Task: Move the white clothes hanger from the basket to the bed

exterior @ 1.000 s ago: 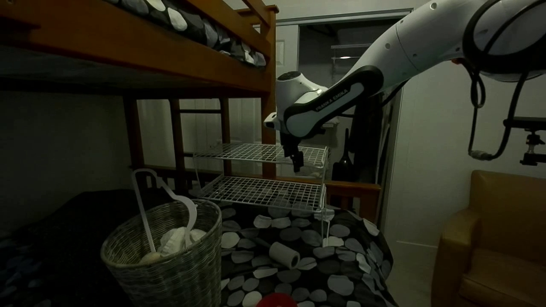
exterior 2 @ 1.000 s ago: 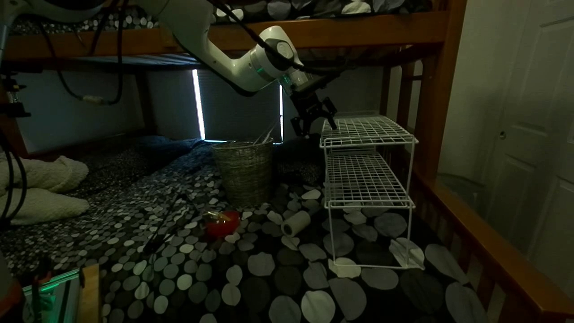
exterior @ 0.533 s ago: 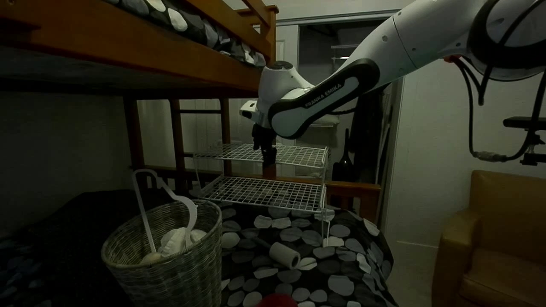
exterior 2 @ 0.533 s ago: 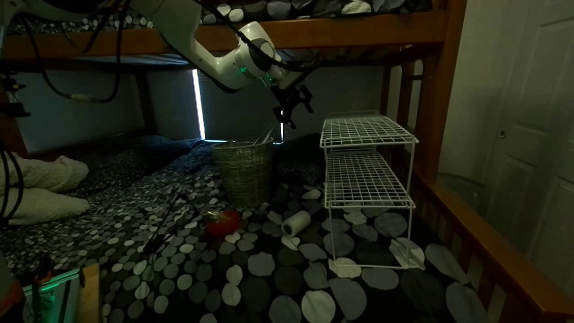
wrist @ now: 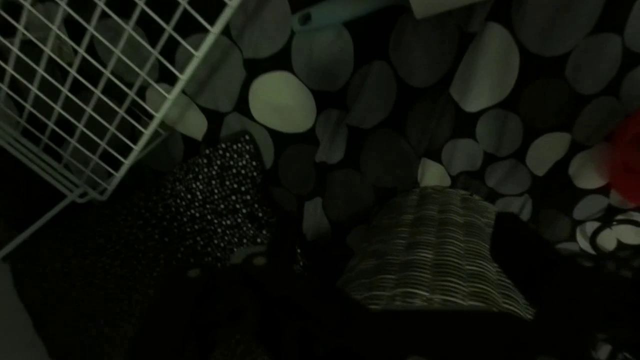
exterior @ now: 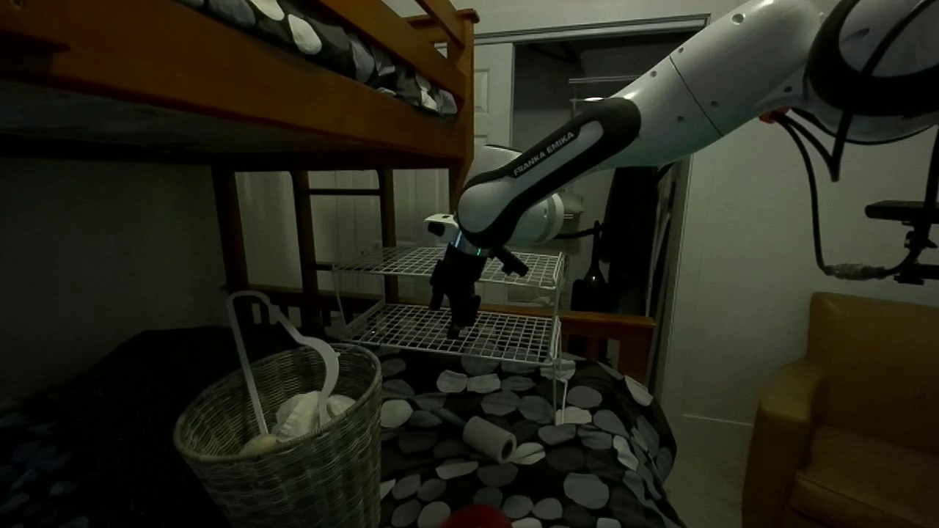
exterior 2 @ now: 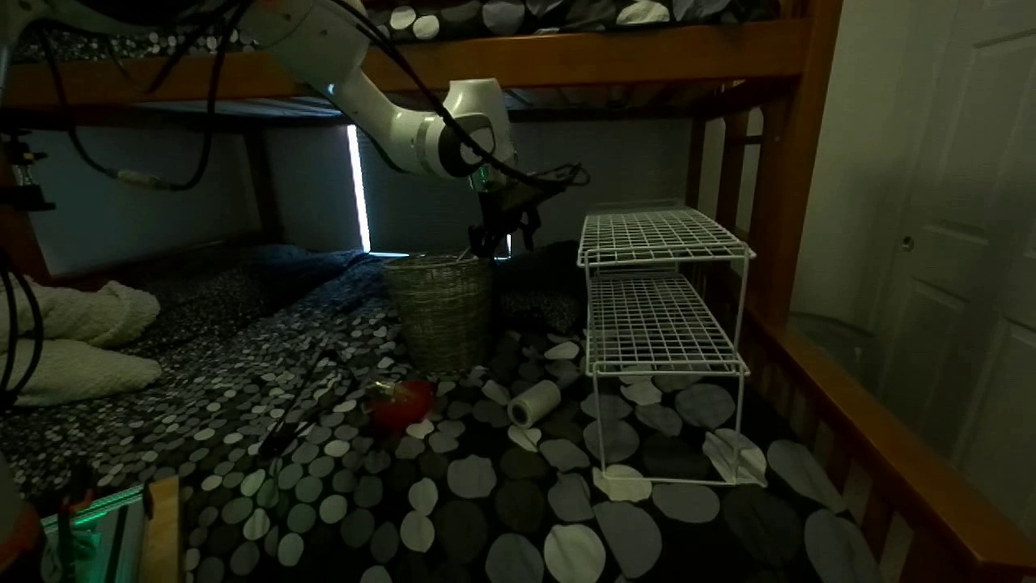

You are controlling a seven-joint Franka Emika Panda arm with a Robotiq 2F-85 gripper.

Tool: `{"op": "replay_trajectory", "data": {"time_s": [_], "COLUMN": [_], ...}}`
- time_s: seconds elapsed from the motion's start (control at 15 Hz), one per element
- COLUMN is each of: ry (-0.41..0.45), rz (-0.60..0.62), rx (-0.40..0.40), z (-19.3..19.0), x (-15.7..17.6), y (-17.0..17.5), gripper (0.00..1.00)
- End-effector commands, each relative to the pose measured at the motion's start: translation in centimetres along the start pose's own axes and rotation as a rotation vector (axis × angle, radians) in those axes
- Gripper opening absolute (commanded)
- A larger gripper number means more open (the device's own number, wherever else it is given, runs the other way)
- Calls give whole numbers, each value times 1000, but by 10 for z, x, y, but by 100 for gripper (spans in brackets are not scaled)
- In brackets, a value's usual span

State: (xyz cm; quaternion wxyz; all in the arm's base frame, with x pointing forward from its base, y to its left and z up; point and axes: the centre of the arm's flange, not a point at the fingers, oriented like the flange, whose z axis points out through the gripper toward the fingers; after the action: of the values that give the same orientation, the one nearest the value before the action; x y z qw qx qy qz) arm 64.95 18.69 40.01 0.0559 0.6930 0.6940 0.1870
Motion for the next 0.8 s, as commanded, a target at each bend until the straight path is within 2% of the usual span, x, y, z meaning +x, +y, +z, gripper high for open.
{"op": "replay_trajectory", "data": {"time_s": [0.0, 0.13, 0.53, 0.67, 0.73], "ry": [193, 287, 397, 453, 473], "rz": [-54, -59, -64, -78, -92], "rx": [8, 40, 2, 36, 64], "z": [25, 36, 48, 47, 45], "x": [-11, -6, 8, 15, 22], "y": [4, 8, 29, 35, 35], "gripper": [100, 100, 100, 99, 90]}}
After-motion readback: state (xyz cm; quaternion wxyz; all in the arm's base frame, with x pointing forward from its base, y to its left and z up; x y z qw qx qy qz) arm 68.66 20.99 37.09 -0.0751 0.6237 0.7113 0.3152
